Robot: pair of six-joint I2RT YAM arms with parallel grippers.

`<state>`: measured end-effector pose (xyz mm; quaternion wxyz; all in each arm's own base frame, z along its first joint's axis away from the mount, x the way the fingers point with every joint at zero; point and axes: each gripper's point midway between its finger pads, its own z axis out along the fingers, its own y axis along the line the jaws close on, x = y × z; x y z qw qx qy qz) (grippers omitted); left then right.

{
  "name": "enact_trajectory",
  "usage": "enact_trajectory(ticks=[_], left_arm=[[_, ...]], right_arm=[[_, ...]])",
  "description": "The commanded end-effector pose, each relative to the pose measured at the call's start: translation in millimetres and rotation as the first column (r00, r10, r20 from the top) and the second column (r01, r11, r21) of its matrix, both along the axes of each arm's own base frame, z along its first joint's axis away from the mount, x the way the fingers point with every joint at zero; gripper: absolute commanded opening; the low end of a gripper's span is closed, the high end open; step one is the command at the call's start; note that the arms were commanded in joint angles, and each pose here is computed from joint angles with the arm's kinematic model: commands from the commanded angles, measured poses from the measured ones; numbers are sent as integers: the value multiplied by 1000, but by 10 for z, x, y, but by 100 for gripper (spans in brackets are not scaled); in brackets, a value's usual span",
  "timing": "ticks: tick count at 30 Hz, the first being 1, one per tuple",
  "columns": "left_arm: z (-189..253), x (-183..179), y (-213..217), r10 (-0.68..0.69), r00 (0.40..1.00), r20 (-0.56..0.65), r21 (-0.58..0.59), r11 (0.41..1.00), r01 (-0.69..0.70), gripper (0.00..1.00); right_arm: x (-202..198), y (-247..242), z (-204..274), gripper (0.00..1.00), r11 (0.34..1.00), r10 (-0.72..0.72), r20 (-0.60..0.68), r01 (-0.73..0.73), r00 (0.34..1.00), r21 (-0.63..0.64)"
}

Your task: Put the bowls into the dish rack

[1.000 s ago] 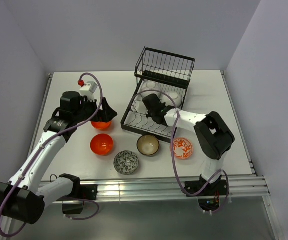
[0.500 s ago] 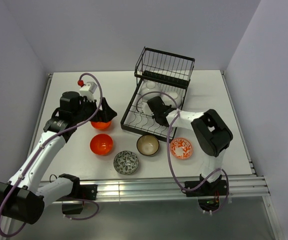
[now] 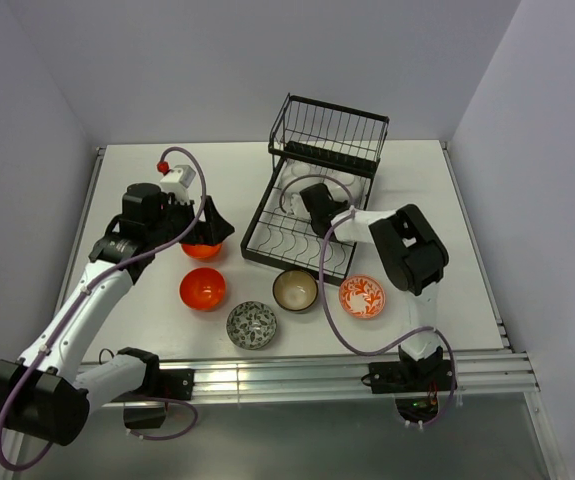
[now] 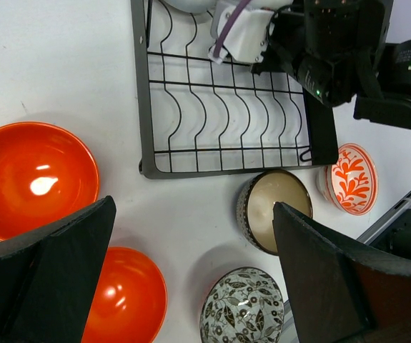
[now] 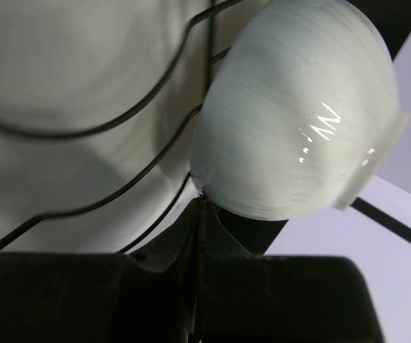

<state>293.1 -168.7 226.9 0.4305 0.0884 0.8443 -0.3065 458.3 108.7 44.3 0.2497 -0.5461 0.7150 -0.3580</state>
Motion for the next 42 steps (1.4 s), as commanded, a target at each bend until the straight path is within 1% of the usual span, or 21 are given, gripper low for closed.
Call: enact_trajectory(ticks=[1,7,9,10,11,13,14,15,19,20,22,23,28,29,30,34,40,42], left_arm=[[72,54,-6,4,1000,25,-14,1000,-4,98],[72,53,-8,2,1000,26,-14,1000,-2,98],[82,43,-1,2,999,33,-13,1000,-2,98],[84,38,1,1,999,35,-12,1000,-1,98],[79,26,2,0,999,35,-13,1000,0,98],[85,12,-4,-5,999,37,-16,1000,6,98],[71,10,-7,-6,999,34,-17,1000,7,98],[70,11,-11,-6,999,32,-20,1000,7,98],[86,41,-18,-3,999,37,-23,1000,4,98],[127,52,-18,-2,999,48,-24,1000,4,98],[147,65,-14,1,999,54,-23,1000,0,98],[168,68,-17,-1,998,59,-24,1000,2,98],[178,55,2,10,998,69,-33,999,-8,98],[151,51,2,12,998,63,-33,999,-9,98],[162,55,4,15,998,64,-38,999,-13,98],[150,49,10,14,998,60,-35,999,-12,97],[149,52,35,19,998,62,-29,999,-17,98],[144,54,31,19,998,60,-32,999,-17,98]], right_arm=[[290,28,201,0,1000,-22,105,20,994,15],[394,-3,255,0,999,-34,129,32,991,17],[305,7,243,0,999,-28,109,25,994,30],[275,54,361,0,998,-11,122,4,992,56],[178,59,322,0,998,2,100,-8,995,55],[59,238,460,0,993,46,109,-57,993,103],[-38,278,430,0,992,63,86,-72,994,104],[-110,427,502,0,986,90,95,-102,991,130],[-263,814,474,0,972,161,58,-168,985,167],[-216,910,535,0,969,165,72,-175,984,177],[-193,1041,464,0,966,181,62,-189,981,174],[-135,1105,520,0,963,191,78,-202,979,179],[37,1297,432,0,960,206,72,-216,976,180],[117,1352,502,0,958,200,96,-215,975,188],[144,1364,428,0,961,197,88,-210,977,180],[246,1444,448,0,959,201,111,-219,973,183],[299,1367,319,0,966,195,114,-211,974,152],[376,1348,330,0,965,193,147,-215,970,152]])
